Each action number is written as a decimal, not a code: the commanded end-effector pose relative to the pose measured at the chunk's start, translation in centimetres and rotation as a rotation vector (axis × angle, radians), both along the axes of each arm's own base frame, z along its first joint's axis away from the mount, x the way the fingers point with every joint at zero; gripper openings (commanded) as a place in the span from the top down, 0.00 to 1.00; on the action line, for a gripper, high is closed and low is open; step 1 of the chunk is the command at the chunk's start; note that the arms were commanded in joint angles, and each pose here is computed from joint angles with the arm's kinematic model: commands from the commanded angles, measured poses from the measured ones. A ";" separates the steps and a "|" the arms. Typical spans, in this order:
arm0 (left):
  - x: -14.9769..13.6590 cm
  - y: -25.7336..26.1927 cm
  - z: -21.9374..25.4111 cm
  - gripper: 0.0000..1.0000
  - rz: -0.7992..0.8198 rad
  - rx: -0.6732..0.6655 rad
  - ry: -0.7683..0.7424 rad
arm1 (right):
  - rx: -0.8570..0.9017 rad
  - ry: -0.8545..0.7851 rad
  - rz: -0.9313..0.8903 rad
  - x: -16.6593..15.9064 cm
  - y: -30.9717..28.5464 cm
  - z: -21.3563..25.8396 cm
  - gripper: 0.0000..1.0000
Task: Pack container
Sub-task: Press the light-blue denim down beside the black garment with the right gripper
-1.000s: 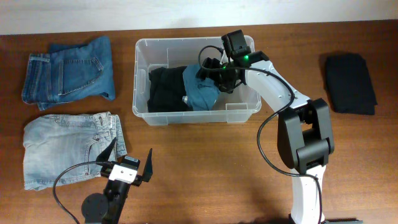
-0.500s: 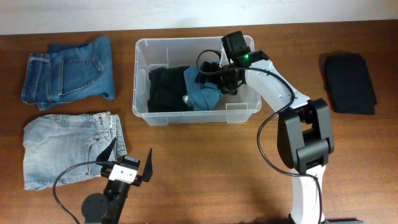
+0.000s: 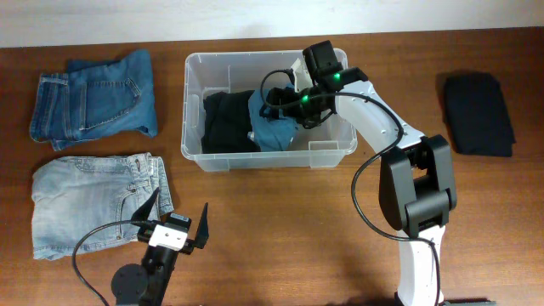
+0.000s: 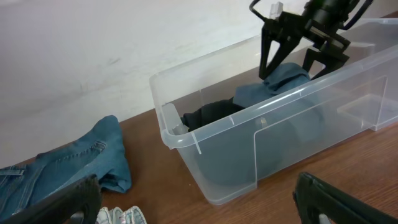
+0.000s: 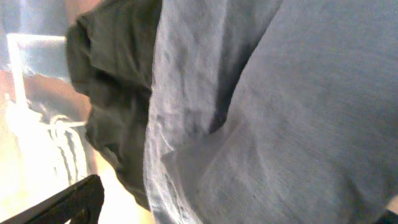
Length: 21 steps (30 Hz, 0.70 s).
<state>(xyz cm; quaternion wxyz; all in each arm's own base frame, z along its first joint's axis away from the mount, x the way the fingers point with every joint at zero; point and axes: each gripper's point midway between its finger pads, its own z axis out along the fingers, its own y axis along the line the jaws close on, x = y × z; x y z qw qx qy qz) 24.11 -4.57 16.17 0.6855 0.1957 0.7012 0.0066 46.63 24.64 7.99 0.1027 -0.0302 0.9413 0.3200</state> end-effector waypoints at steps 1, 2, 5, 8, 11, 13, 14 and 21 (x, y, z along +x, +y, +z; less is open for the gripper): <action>0.0 0.1 -0.1 0.01 0.004 0.011 0.000 | -0.095 -0.032 -0.022 0.6 -1.1 -0.2 0.01; 0.0 0.1 -0.1 0.01 0.004 0.011 0.000 | -0.133 -0.035 -0.038 0.8 -1.7 -0.4 0.01; 0.0 0.1 -0.1 0.01 0.004 0.011 0.000 | -0.177 -0.046 -0.038 0.9 -2.4 0.3 0.02; 0.0 0.1 -0.1 0.01 0.004 0.011 0.000 | -0.184 -0.094 0.020 1.1 -1.9 1.5 0.02; 0.0 0.1 -0.1 0.01 0.004 0.011 0.000 | -0.190 -0.144 0.047 1.7 -1.5 3.4 0.02; 0.0 0.1 -0.1 0.01 0.004 0.011 0.000 | -0.205 -0.162 0.032 2.1 -1.8 4.4 0.01; 0.0 0.1 -0.1 0.01 0.004 0.011 0.000 | -0.222 -0.168 0.014 2.4 -2.1 5.1 0.02; 0.0 0.1 -0.1 0.01 0.004 0.011 0.000 | -0.368 -0.135 -0.073 2.2 -4.9 5.5 0.02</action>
